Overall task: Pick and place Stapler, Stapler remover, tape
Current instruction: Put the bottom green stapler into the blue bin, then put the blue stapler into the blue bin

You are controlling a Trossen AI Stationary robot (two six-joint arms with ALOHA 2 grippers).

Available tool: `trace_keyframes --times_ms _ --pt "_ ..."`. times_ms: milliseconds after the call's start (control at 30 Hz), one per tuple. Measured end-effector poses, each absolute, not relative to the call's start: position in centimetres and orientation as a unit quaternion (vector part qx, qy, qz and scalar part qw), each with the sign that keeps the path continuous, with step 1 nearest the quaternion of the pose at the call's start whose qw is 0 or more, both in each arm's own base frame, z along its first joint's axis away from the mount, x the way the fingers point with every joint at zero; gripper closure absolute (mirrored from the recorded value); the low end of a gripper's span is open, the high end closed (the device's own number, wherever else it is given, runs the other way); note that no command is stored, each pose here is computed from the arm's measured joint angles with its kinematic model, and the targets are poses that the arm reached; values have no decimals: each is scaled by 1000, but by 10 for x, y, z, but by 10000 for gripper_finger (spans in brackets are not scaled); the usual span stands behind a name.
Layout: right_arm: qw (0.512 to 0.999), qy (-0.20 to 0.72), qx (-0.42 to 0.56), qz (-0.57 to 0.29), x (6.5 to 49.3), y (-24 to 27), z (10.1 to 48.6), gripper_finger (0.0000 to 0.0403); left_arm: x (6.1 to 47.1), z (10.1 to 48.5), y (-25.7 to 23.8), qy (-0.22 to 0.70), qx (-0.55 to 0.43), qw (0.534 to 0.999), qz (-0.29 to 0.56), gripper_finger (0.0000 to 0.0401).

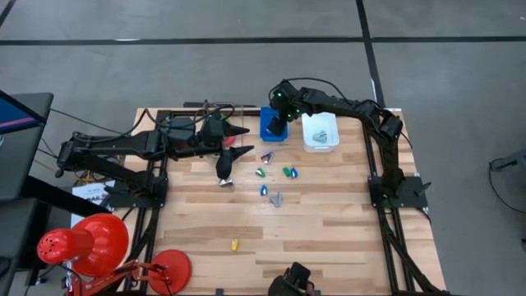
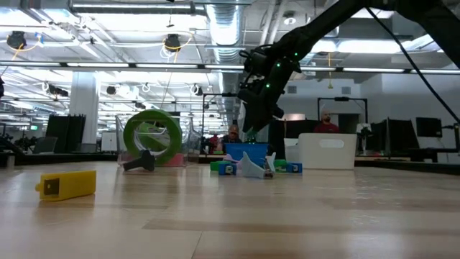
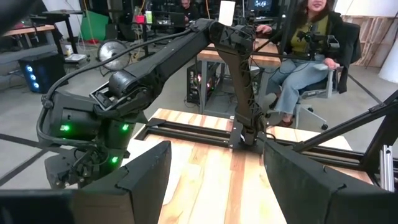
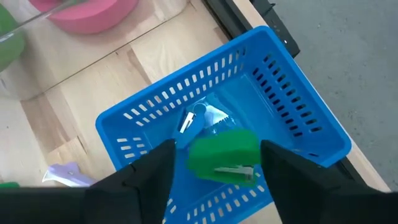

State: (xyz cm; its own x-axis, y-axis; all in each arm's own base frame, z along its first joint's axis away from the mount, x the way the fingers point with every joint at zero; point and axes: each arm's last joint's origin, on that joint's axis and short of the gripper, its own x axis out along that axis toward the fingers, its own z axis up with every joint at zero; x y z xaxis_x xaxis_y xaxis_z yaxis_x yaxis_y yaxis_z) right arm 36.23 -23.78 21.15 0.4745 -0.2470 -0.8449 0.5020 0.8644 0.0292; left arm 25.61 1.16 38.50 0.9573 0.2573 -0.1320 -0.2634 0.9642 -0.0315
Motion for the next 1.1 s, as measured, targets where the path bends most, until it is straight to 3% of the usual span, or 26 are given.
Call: trace_keyframes --times_ms 200,567,800,1100 --pt "847 462 141 -223 362 -238 211 140 256 385 12 62 -25 989 132 156" --pt "847 474 130 -205 355 -221 233 138 256 386 12 61 -25 989 132 156" --pt "846 494 107 -171 346 -189 263 137 256 386 12 58 -25 989 132 156" --pt "836 534 68 -105 350 -142 273 137 256 386 12 58 -25 989 132 156"
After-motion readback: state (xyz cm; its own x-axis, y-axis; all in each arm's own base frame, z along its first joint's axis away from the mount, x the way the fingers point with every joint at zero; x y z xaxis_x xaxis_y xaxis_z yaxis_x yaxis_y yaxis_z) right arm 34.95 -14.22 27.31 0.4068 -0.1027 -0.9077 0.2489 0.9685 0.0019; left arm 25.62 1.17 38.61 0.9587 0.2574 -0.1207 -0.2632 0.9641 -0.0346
